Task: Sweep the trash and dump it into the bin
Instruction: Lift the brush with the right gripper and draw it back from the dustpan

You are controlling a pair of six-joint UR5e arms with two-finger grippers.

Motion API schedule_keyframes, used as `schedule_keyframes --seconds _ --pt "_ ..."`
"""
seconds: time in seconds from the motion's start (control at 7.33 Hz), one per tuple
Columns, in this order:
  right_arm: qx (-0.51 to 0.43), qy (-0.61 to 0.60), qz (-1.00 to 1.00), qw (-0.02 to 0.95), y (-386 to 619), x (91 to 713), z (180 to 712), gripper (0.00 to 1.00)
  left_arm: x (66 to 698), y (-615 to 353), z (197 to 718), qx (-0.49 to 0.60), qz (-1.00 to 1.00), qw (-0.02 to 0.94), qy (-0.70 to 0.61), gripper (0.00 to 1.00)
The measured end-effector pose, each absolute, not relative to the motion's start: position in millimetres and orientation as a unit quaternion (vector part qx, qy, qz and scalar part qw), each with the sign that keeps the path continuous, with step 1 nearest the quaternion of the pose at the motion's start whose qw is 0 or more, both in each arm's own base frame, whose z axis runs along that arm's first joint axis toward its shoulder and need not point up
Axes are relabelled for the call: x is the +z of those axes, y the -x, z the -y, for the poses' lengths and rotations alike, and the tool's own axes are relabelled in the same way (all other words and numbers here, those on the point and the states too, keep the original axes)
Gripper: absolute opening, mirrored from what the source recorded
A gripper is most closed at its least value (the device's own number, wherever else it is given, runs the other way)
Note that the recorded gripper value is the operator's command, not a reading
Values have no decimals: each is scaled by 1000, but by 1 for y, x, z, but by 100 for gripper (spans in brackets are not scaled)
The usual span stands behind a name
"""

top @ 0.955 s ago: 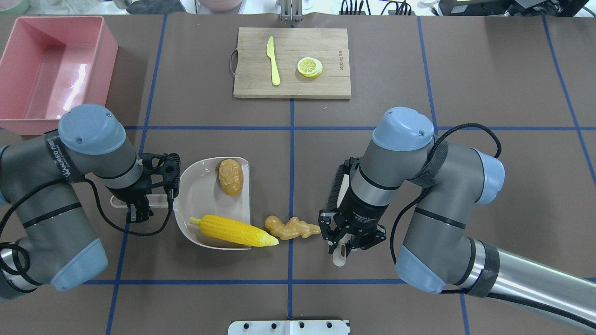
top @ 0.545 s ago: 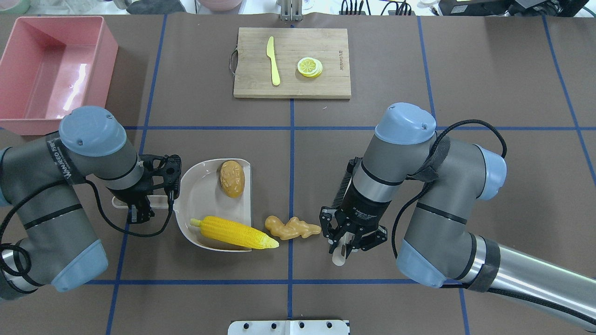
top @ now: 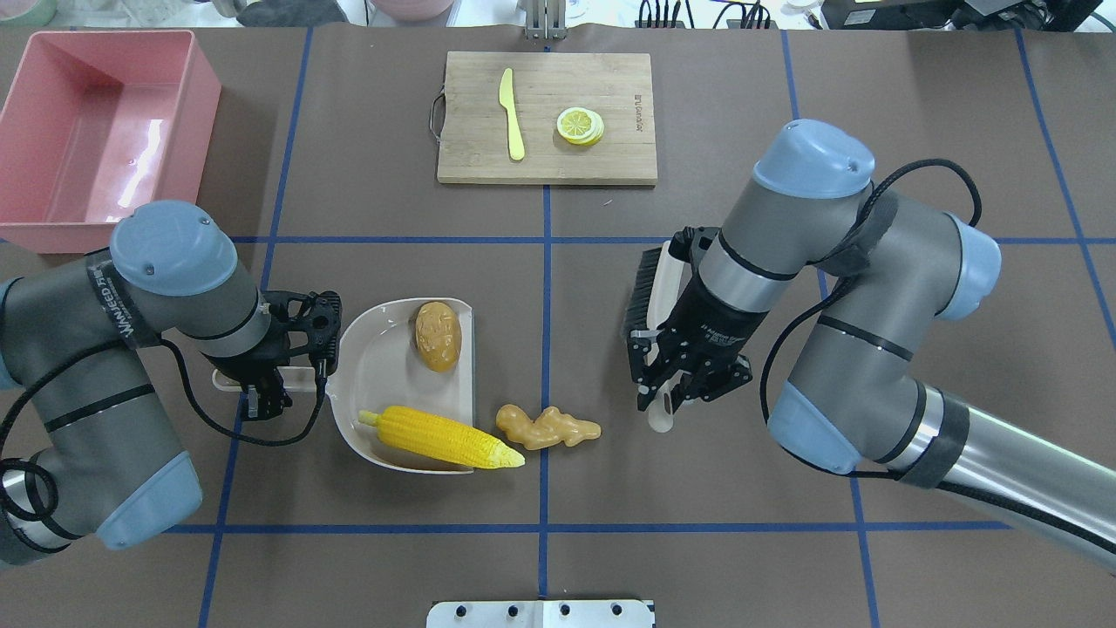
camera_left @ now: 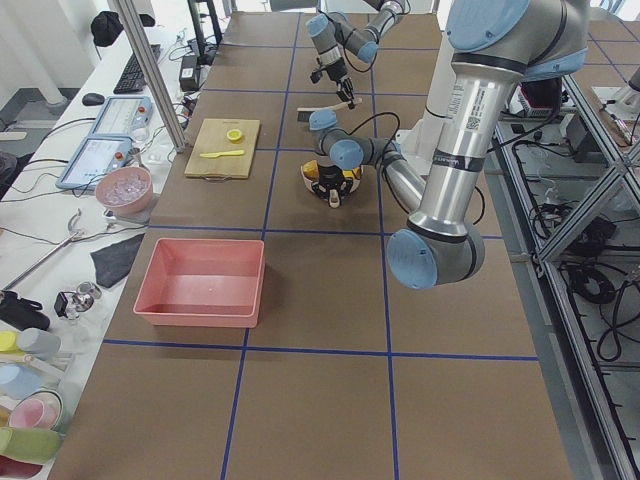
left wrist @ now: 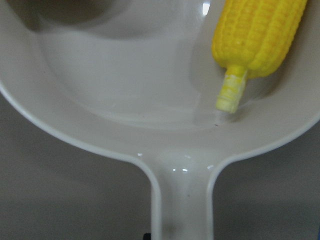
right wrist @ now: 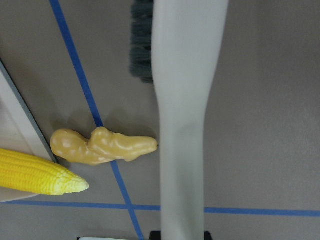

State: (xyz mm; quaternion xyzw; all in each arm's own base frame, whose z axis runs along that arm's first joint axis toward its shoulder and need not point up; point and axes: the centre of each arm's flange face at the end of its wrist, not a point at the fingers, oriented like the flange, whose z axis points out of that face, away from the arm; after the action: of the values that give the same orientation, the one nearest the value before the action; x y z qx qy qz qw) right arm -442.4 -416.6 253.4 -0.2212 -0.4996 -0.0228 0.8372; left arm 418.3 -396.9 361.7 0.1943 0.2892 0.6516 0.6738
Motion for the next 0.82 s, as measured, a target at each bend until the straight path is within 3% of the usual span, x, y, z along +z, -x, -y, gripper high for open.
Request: schedule_keyframes --seconds 0.55,0.82 --pt "-56 189 533 823 377 267 437 0 360 -427 386 660 -290 666 -192 0" --pt "-133 135 553 811 386 271 438 0 358 -428 383 661 -289 664 -193 0"
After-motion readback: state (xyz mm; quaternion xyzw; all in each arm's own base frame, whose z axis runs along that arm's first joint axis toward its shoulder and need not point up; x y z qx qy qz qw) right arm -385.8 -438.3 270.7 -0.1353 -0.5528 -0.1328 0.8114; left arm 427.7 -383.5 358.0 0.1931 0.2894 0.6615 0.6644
